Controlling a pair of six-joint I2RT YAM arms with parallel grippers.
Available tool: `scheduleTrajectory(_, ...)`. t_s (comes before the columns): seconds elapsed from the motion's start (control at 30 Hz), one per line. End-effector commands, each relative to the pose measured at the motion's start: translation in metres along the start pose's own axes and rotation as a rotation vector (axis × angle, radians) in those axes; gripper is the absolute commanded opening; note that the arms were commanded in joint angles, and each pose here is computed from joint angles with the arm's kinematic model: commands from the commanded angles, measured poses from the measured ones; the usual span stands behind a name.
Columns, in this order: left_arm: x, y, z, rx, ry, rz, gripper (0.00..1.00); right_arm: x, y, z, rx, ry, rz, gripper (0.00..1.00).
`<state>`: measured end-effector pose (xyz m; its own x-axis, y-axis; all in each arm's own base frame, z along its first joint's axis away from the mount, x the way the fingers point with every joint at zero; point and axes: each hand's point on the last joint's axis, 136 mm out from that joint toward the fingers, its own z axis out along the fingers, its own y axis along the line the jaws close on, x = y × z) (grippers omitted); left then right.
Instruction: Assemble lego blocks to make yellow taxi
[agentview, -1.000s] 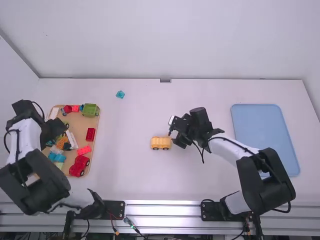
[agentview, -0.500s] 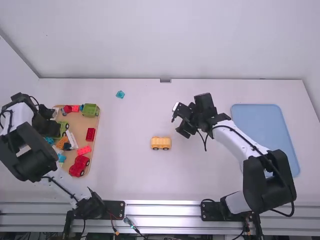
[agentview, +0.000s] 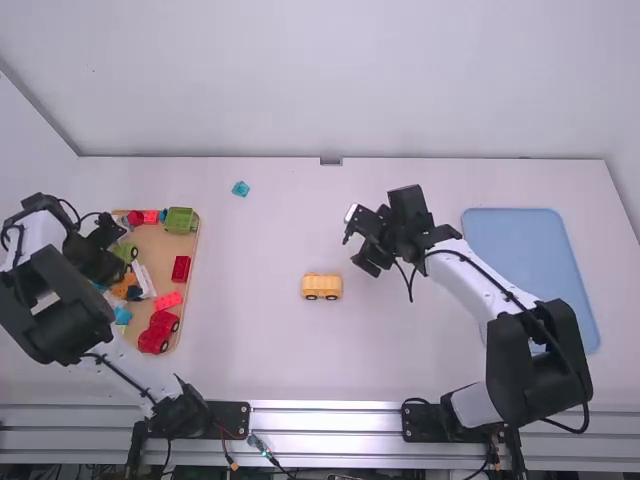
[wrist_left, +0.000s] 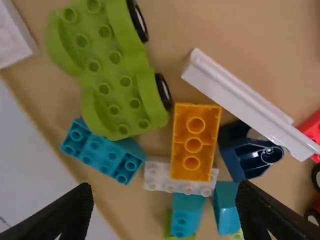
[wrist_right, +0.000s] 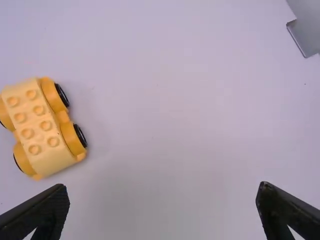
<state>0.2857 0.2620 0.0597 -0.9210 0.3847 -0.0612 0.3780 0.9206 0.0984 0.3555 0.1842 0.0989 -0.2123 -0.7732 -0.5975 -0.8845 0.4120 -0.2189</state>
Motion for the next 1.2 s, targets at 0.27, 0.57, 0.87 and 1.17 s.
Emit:
scheduleTrajectory(0.27,0.013,-0.003,0.016,-0.008,0.032,0.033,0.68,-0.021,-0.016,-0.011,0.056,-0.061,-0.021,0.99)
scheduleTrajectory(0.57,0.019,-0.012,0.027,0.012,0.04,0.045,0.58,-0.022,-0.017,-0.011,0.06,-0.064,-0.023,0.99)
scheduleTrajectory(0.87,0.021,-0.012,0.041,-0.011,0.031,0.038,0.5,-0.022,-0.016,-0.011,0.059,-0.064,-0.023,0.99)
scheduleTrajectory(1.17,0.017,-0.021,0.051,0.013,-0.024,0.066,0.5,-0.021,-0.016,-0.011,0.058,-0.062,-0.022,0.99)
